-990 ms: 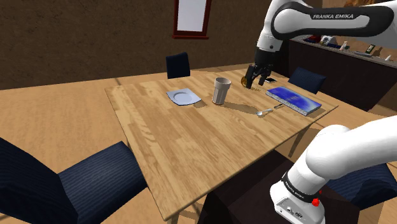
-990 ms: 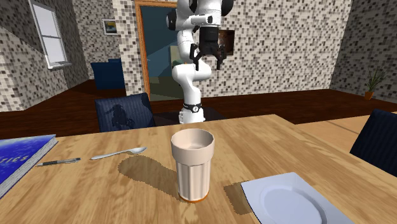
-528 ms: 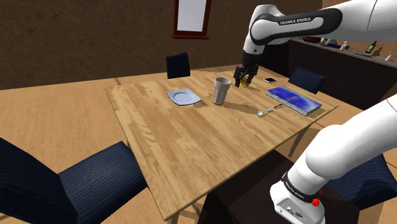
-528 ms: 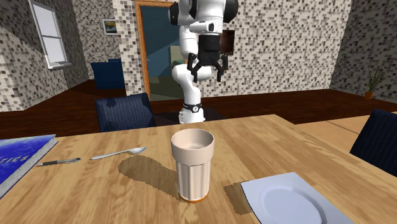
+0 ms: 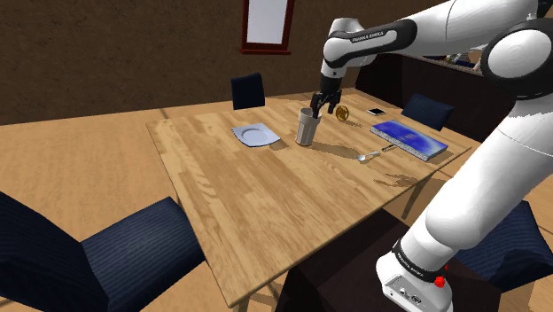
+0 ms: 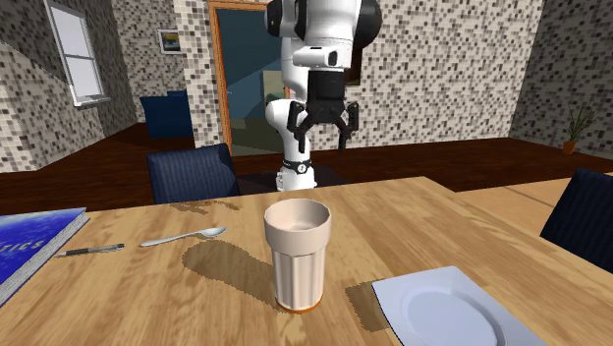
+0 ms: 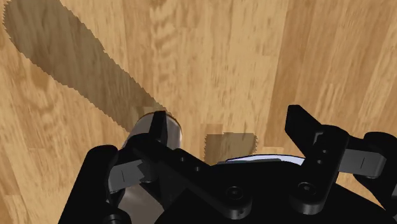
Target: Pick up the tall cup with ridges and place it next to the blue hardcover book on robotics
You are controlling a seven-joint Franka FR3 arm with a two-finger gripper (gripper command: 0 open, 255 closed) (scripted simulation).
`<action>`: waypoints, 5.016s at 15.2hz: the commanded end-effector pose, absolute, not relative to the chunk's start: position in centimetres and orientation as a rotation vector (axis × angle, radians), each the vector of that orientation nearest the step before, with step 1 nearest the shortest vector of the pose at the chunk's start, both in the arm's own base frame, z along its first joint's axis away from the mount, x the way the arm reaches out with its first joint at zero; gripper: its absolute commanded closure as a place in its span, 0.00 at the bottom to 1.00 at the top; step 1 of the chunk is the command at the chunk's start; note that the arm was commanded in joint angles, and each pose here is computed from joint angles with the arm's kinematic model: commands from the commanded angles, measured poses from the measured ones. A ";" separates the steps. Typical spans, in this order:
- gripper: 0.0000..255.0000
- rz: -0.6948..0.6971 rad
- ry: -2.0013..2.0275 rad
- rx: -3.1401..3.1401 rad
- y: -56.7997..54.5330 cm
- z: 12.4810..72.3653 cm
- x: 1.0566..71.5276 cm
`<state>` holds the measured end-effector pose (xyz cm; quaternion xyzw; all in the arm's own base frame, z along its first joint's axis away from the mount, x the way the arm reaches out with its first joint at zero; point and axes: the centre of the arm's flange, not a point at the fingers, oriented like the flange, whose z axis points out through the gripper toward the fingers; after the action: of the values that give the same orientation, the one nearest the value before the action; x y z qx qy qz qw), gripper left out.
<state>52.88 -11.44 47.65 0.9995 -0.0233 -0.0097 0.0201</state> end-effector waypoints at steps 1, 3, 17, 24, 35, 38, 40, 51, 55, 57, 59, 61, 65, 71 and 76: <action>0.00 -0.027 -0.060 3.094 -12.3 46.7 55.3; 0.00 -0.025 -0.049 3.089 -13.1 45.8 57.6; 0.00 -0.015 -0.008 3.068 -16.2 39.4 66.4; 0.00 -0.015 -0.008 3.068 -16.2 38.5 66.4; 1.00 -0.015 -0.008 3.068 -16.3 38.5 66.4; 1.00 -0.015 -0.008 3.068 -16.2 39.6 66.4; 1.00 -0.015 -0.008 3.068 -16.2 40.7 66.4; 1.00 -0.015 -0.008 3.068 -16.2 46.5 66.4; 1.00 -0.015 -0.008 3.068 -16.2 48.6 66.4; 1.00 -0.015 -0.008 3.068 -16.2 49.6 66.4; 1.00 -0.015 -0.008 3.068 -16.2 50.7 66.4; 1.00 -0.015 -0.008 3.068 -16.2 51.7 66.4; 1.00 -0.015 -0.008 3.068 -16.2 53.9 66.4; 1.00 -0.015 -0.008 3.068 -16.2 57.0 66.4; 1.00 -0.015 -0.008 3.068 -16.2 59.7 66.4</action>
<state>66.42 -16.25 58.89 0.9993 -0.0026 -0.0051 0.0367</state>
